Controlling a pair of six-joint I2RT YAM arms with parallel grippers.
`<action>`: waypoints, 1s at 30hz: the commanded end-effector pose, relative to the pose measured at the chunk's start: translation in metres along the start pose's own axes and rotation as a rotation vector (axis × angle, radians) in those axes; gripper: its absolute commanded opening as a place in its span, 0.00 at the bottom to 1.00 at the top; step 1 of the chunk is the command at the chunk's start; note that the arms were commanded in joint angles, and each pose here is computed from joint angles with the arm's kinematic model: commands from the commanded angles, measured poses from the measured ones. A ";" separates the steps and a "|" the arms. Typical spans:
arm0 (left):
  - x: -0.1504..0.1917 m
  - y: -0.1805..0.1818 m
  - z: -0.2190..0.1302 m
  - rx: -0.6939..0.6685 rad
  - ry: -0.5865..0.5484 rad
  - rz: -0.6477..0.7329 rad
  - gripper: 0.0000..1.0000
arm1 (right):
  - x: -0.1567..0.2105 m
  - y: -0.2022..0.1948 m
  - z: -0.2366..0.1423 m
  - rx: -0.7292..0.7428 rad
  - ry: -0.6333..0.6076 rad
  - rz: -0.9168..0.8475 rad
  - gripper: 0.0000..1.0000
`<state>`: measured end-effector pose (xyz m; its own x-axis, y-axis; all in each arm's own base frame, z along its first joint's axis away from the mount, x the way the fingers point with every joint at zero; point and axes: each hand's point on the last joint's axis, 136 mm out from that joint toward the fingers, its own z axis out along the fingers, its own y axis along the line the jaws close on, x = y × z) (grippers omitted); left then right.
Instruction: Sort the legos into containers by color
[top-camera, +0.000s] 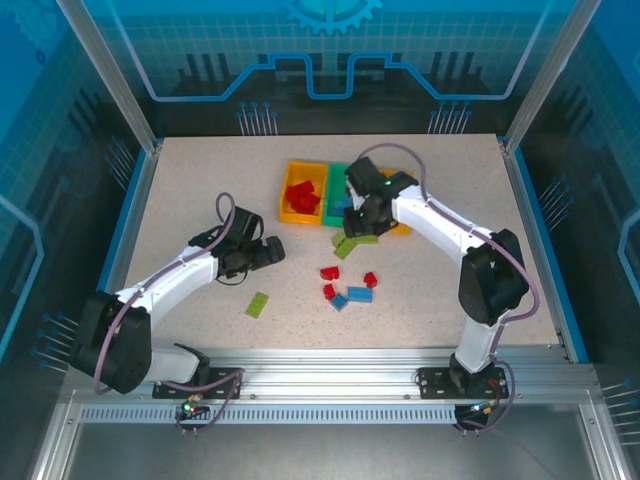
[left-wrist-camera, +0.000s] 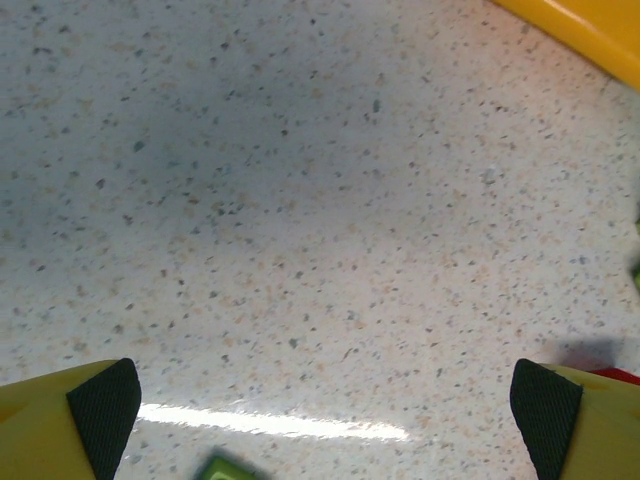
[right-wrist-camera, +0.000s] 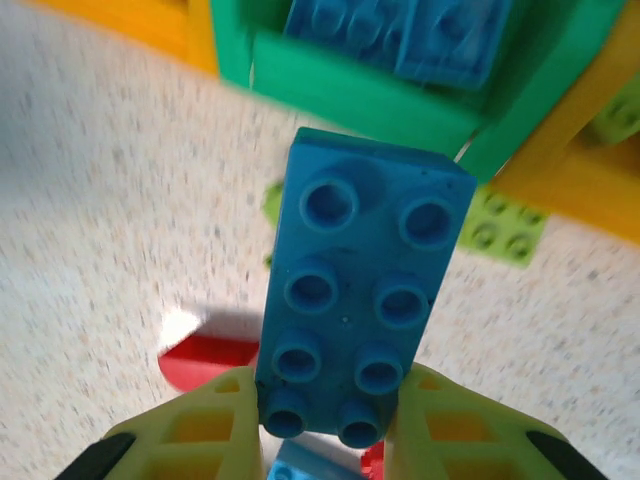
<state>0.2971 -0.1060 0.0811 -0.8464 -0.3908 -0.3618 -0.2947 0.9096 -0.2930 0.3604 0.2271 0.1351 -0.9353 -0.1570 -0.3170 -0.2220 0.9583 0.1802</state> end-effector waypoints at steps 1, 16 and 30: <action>0.008 0.019 -0.005 -0.061 0.007 -0.032 0.99 | -0.028 0.000 0.013 -0.061 -0.003 0.058 0.23; 0.073 0.039 -0.012 -0.241 0.096 0.044 0.99 | -0.093 -0.019 0.065 -0.005 0.020 0.173 0.36; 0.122 0.058 -0.007 -0.260 0.153 0.082 0.95 | -0.102 -0.002 0.023 -0.122 -0.060 0.191 0.81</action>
<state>0.1768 -0.1039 0.0257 -0.9241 -0.3156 -0.2155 -0.3153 0.9483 -0.0366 0.4626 0.2464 0.1074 -0.9620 0.0070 -0.2731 -0.0734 0.9563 0.2830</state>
